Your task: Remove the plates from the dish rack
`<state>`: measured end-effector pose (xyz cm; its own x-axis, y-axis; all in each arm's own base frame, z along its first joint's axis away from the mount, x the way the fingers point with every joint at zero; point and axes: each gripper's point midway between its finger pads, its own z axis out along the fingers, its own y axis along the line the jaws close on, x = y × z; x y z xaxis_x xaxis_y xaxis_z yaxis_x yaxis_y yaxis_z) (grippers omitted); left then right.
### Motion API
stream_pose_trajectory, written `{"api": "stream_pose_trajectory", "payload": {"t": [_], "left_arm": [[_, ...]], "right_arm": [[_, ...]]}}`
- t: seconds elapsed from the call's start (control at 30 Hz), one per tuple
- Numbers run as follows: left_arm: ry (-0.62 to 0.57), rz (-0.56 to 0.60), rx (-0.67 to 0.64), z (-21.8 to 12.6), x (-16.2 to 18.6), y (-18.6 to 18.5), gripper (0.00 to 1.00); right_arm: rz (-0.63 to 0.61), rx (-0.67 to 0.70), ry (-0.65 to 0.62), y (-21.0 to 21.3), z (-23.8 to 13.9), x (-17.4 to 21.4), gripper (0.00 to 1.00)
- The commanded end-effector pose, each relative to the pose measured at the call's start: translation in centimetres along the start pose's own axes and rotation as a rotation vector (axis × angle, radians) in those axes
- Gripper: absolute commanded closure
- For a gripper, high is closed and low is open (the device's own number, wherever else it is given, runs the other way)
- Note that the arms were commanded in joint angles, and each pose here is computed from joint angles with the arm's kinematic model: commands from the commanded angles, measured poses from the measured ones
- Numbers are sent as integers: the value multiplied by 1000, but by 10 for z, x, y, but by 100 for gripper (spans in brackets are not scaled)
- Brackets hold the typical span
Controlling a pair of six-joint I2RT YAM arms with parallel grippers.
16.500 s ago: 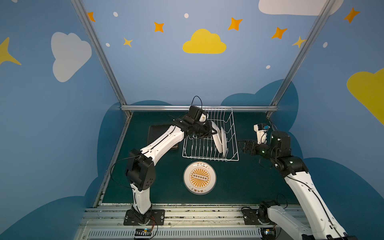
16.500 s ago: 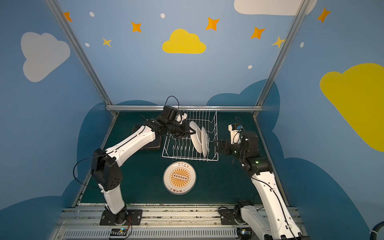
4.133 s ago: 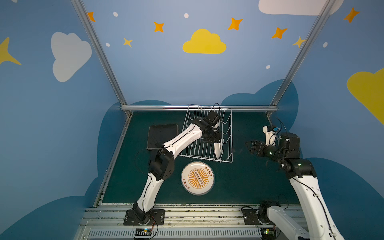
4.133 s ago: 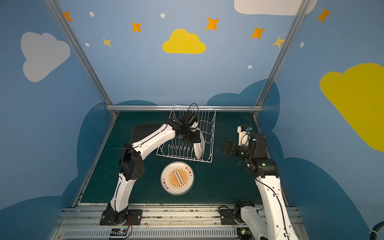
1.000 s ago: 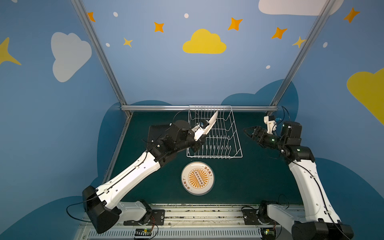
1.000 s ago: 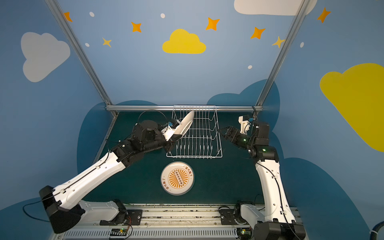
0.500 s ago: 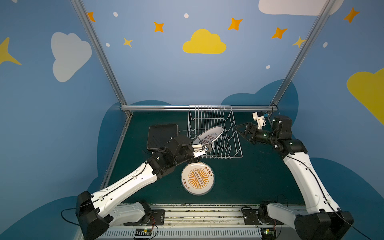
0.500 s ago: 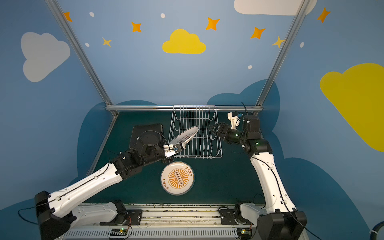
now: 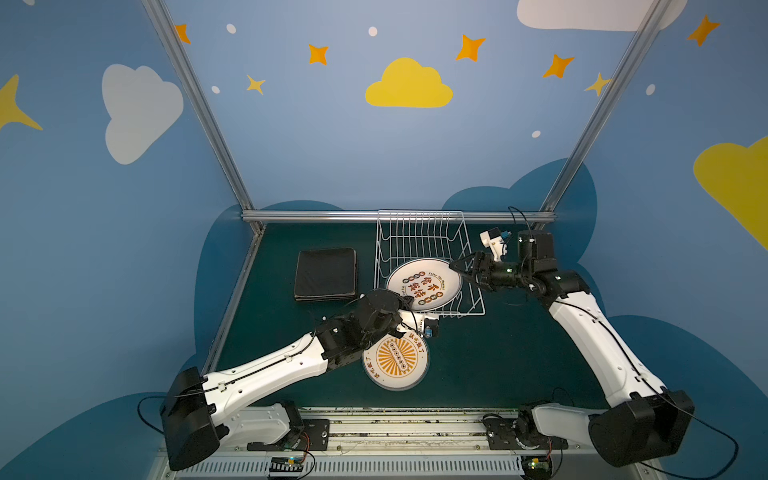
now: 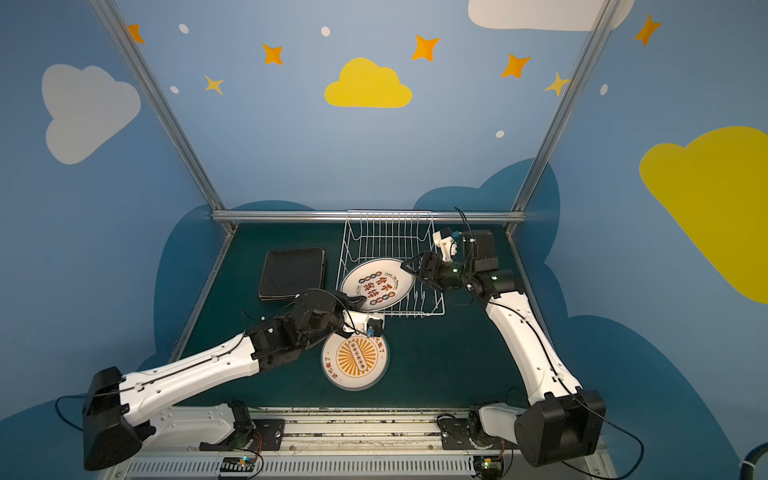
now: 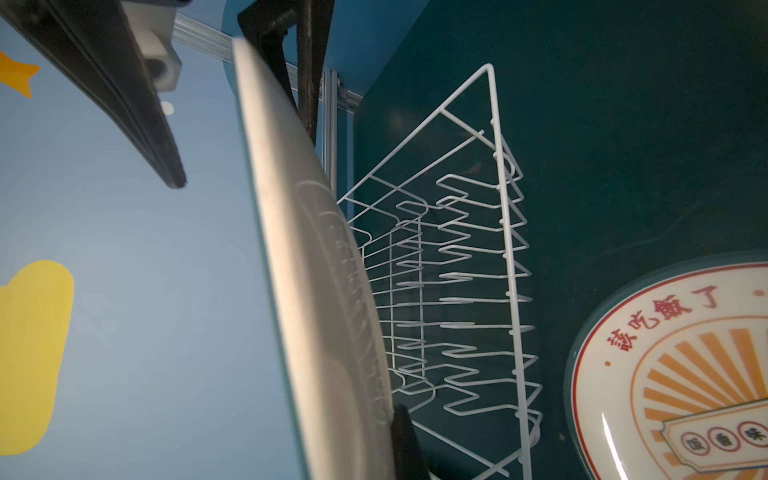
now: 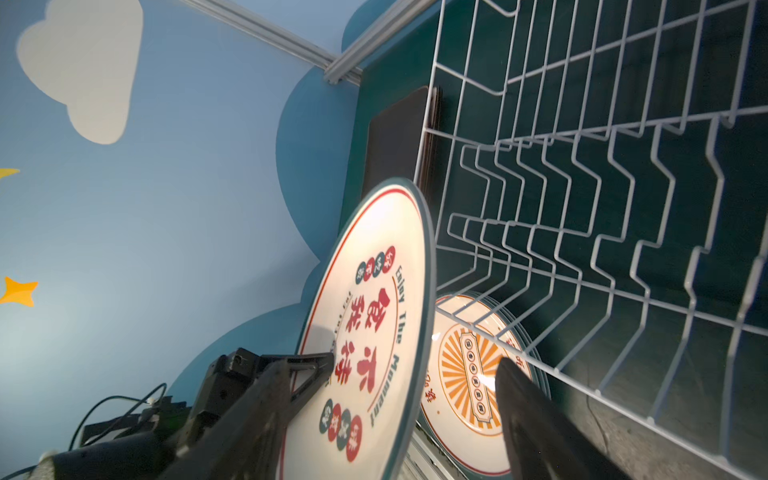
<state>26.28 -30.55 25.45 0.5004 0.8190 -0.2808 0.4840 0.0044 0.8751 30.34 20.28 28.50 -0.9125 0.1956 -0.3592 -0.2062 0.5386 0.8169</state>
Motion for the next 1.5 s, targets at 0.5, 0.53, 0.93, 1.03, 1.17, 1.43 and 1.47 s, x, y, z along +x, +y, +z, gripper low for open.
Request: {"api": "stream_pose_trajectory", "payload": {"t": [0.5,0.53,0.93,1.03,1.17,1.43,1.47], "left_arm": [[48,170,-135,13,-5,13,97],[49,170,-137,13,-5,14,97],[44,77,-151,10,-6,18,75],[38,37,-153,8,-6,18,28],[49,-17,-159,3,-1,18,1],[-75,-513,-141,-50,2,49,1],[-102,-614,-126,-57,4,53,1]], "right_arm": [[90,8,162,-6,29,33,69],[92,5,162,-6,29,33,70],[77,-23,121,0,28,26,100],[72,-41,93,3,25,21,100],[75,-56,52,5,18,13,100],[64,-67,-74,-3,-2,-5,100],[58,-65,-91,-4,-5,-7,100]]}}
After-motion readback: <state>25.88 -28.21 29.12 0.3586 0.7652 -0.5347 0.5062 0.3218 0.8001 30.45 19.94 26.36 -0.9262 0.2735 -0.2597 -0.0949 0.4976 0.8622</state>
